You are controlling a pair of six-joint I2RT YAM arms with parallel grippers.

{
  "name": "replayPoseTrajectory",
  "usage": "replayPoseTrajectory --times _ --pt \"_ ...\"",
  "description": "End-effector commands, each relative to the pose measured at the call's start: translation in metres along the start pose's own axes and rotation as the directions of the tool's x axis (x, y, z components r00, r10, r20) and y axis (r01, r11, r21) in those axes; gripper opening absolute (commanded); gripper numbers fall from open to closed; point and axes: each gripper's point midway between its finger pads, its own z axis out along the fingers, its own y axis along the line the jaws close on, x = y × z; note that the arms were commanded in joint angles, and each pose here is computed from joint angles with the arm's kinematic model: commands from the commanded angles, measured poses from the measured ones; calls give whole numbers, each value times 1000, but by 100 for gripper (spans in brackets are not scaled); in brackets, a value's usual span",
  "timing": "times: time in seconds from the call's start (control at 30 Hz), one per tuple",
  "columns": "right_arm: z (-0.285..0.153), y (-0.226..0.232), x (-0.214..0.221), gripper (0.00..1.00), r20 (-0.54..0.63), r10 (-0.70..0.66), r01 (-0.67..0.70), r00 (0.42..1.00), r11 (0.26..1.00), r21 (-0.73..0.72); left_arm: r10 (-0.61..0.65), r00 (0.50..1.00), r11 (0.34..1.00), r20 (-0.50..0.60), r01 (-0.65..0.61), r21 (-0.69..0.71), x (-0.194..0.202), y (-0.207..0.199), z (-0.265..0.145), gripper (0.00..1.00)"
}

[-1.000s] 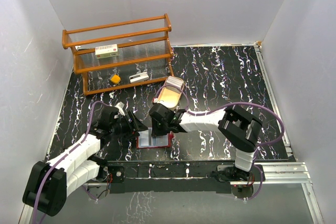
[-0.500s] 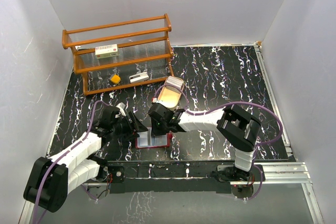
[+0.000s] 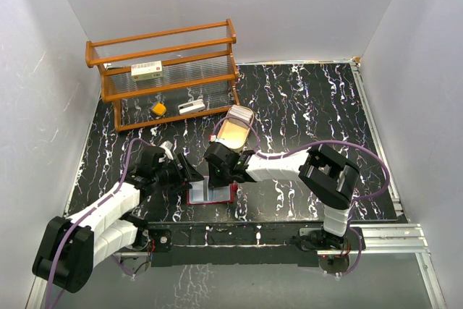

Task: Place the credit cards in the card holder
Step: Insert the credit card into the card holder.

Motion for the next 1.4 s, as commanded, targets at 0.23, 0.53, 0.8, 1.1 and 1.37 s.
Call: replayPoseTrajectory --times 0.23,0.53,0.8,1.1,1.37 --pt "11 -21 14 2 -20 -29 30 999 996 86 -11 1000 1000 -2 11 -22 -1 6 5 65" --pt "10 -20 13 2 -19 -31 33 999 996 82 21 1000 998 16 -20 -51 -7 4 -4 66" --pt "11 -20 15 1 -19 -27 28 999 996 79 -18 999 1000 -26 19 24 5 0 4 66" --pt "13 -20 16 1 -20 -24 26 1000 997 75 -30 999 993 -29 33 113 4 -22 -4 64" --pt "13 -22 18 1 -22 -26 27 999 997 78 -16 1000 1000 24 15 26 -5 -14 -14 64"
